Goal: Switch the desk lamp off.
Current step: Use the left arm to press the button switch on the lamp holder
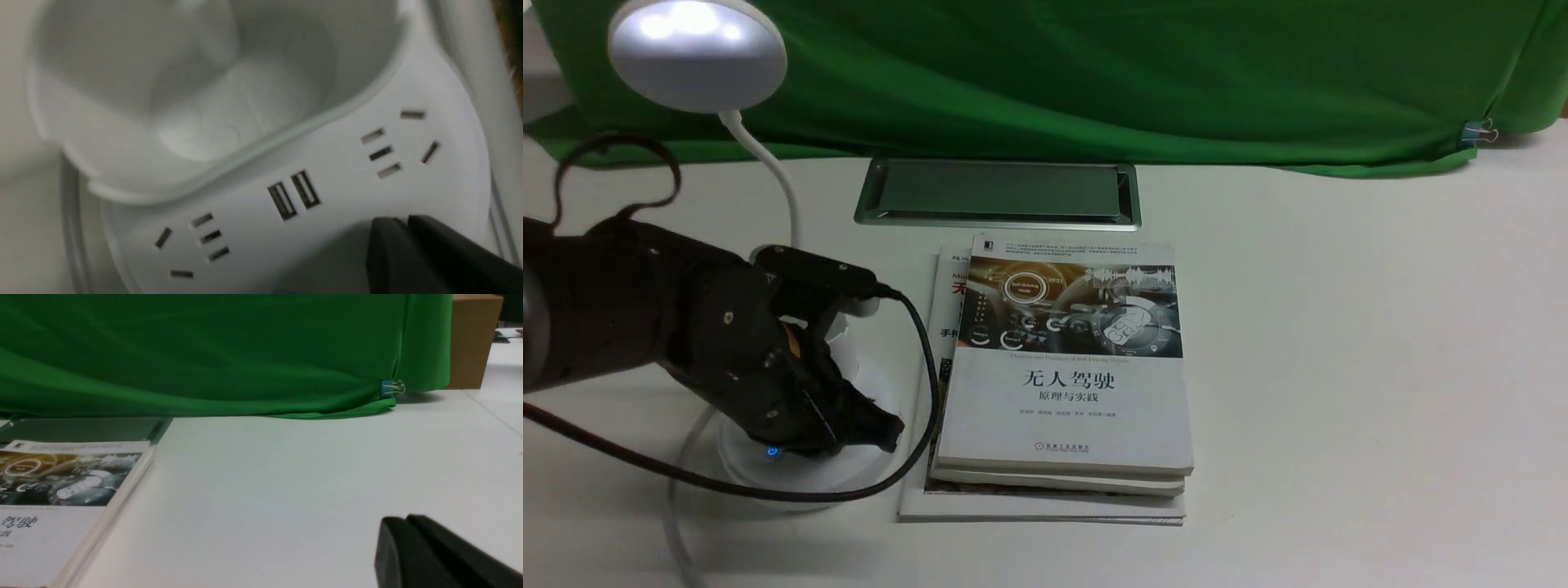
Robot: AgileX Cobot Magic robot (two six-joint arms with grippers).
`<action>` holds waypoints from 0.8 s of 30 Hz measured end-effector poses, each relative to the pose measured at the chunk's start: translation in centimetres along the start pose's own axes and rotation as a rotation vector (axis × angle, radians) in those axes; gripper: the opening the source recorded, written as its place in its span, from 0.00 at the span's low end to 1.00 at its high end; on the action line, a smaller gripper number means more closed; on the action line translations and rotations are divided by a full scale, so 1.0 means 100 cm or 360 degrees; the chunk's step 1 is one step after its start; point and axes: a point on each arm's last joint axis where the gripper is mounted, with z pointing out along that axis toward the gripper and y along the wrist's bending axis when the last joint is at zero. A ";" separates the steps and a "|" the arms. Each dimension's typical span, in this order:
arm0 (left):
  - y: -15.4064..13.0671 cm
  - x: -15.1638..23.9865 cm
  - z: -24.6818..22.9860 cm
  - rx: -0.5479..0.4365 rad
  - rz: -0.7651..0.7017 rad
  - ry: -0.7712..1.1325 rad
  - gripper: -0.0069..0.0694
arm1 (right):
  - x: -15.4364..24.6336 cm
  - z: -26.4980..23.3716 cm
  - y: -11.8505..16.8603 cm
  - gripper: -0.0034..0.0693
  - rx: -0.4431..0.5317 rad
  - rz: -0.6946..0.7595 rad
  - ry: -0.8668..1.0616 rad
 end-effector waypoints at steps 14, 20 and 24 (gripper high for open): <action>0.010 -0.002 -0.040 -0.0052 -0.0017 -0.0186 0.11 | 0.000 0.000 0.000 0.10 0.0000 0.0000 0.0000; 0.007 0.011 -0.010 0.0013 -0.0117 -0.0148 0.11 | 0.000 0.000 0.000 0.10 0.0000 0.0000 0.0000; 0.004 0.011 0.005 0.0055 -0.0137 -0.0156 0.11 | 0.000 0.000 0.000 0.10 0.0000 0.0000 0.0000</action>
